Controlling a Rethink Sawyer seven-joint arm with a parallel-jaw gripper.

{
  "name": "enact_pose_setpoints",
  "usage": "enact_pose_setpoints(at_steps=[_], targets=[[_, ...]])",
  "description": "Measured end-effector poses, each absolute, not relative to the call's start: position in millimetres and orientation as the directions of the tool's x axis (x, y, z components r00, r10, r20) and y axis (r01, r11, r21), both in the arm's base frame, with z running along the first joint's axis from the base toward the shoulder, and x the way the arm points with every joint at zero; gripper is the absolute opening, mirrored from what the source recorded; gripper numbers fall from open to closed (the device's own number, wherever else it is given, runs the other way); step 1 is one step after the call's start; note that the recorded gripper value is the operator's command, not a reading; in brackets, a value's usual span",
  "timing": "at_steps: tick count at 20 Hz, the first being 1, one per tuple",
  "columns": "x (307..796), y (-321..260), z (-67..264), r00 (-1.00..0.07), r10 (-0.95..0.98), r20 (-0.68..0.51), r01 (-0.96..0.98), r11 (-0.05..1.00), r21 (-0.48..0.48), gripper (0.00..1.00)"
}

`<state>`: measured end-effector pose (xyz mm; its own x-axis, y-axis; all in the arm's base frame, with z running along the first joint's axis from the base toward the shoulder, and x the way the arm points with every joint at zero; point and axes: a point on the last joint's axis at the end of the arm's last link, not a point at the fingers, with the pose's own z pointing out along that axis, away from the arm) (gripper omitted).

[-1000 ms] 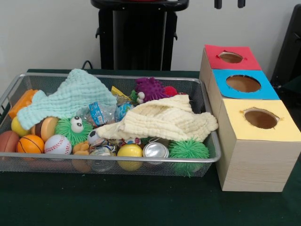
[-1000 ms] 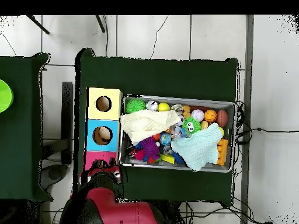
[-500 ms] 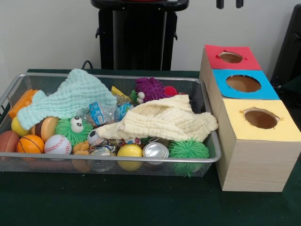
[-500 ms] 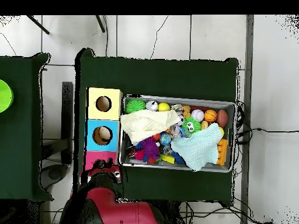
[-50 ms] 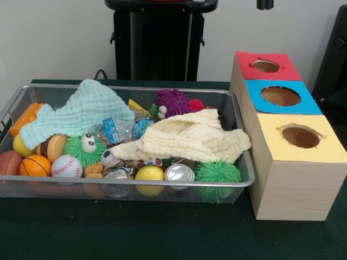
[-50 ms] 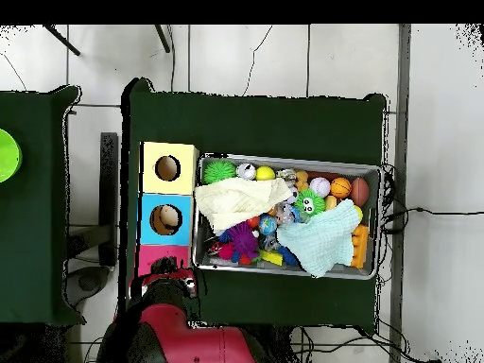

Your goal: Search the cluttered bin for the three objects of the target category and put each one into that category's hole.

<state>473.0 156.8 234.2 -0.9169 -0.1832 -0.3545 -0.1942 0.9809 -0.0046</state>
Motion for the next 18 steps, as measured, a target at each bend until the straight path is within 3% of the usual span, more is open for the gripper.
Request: enact_pose_setpoints(at_steps=[18], targets=[[473.0,156.8,234.2,-0.917,-0.183,-0.355,-0.194,0.981,-0.005,0.00]])
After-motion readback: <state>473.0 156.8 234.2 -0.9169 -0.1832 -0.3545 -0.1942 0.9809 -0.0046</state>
